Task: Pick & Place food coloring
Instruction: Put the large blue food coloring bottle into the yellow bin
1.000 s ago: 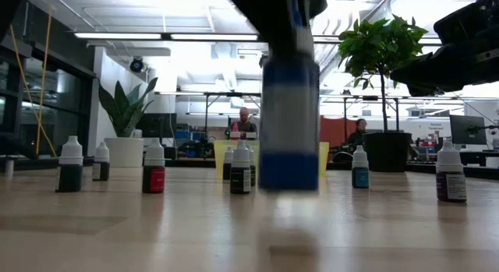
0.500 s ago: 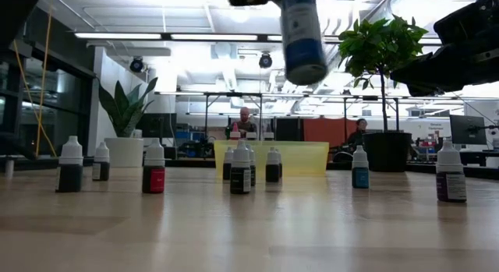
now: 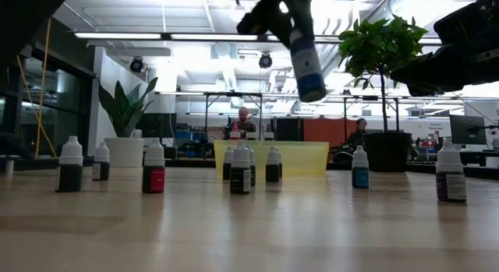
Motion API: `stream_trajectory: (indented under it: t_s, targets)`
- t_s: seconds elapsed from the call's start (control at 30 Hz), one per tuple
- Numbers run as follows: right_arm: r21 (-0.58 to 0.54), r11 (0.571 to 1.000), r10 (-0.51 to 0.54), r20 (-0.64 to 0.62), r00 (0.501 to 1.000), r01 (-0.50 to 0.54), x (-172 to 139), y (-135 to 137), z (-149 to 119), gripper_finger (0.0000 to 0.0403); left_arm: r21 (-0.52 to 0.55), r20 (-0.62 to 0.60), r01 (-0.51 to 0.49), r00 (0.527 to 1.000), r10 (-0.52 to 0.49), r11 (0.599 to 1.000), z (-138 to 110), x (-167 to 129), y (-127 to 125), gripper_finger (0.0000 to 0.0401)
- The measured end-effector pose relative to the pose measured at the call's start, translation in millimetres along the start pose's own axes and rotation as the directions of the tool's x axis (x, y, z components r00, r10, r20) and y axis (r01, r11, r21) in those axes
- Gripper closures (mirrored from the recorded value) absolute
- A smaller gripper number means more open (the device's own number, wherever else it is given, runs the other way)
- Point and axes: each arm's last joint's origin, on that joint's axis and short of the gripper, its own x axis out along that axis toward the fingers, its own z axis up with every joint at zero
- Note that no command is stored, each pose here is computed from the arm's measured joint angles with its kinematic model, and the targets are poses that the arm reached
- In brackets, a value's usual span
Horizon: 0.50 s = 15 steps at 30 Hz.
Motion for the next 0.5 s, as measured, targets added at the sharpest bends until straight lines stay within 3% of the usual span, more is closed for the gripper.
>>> stream_trajectory:
  t_s: [0.33, 0.5]
  targets:
    - [0.000, 1.000, 0.000, -0.001, 1.000, 0.000, 0, 0, 0, 0.0402, 0.146, 0.096, -0.061, 0.994, 0.047, 0.987, 42, -22, 71, 0.0304]
    - [0.000, 1.000, 0.000, -0.001, 1.000, 0.000, 0, 0, 0, 0.0402, 0.169, 0.119, -0.111, 0.989, 0.092, 0.979, 57, -25, 108, 0.0304]
